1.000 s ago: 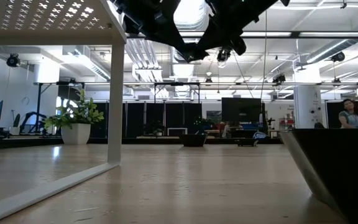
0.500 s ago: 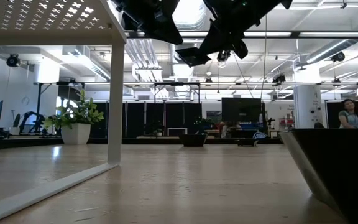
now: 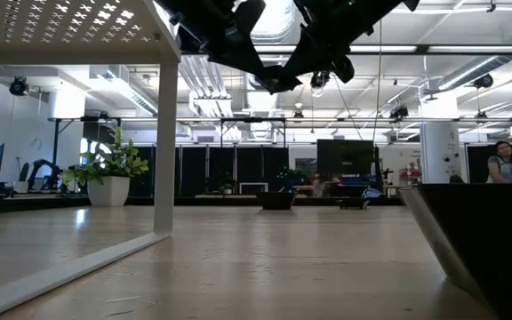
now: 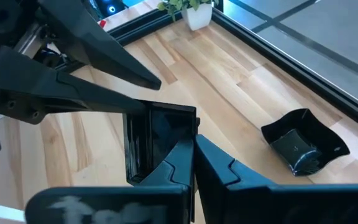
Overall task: Pick & Place Mini shaped plates
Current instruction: Stack the square plate on top of the square plate on the shelf
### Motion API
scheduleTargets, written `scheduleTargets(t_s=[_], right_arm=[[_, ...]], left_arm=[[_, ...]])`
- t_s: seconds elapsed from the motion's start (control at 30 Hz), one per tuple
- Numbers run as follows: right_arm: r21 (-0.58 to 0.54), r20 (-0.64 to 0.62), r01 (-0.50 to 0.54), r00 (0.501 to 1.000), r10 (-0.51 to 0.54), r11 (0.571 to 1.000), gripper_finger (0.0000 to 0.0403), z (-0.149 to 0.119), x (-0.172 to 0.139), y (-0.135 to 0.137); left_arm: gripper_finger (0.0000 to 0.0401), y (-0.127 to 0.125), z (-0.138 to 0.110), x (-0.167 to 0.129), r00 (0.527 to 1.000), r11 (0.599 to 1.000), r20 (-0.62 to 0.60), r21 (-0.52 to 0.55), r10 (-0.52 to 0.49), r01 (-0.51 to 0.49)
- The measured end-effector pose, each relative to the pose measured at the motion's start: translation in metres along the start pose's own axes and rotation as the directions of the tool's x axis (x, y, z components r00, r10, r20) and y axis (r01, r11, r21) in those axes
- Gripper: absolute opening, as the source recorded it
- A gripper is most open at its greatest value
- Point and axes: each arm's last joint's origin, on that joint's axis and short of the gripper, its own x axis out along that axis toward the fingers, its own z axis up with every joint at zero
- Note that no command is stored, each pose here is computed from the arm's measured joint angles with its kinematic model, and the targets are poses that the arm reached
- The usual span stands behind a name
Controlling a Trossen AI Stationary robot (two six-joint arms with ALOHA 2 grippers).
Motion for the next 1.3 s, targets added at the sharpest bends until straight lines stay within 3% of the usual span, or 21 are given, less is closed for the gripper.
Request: scheduleTargets(t_s=[0.53,0.8,1.3], right_arm=[[0.0,0.003,0.001,1.0,-0.001,1.0,0.0008,-0.0001,0.0002,-0.0001],[0.002,0.012,-0.002,1.0,0.002,1.0,0.0008,0.0024,-0.0007,0.0008],[0.005,0.017,-0.004,1.0,0.004,1.0,0.0008,0.0055,-0.0021,0.0016]], left_arm=[[0.0069,0.0014,-0.002,0.0011,1.0,1.0,-0.02,-0.006,0.001,-0.001],[0.0007,0.0008,-0.0021,0.0012,0.999,1.0,-0.025,-0.014,-0.027,0.027],[0.0,0.0008,-0.0021,0.0014,0.999,0.999,-0.026,-0.014,-0.032,0.032]])
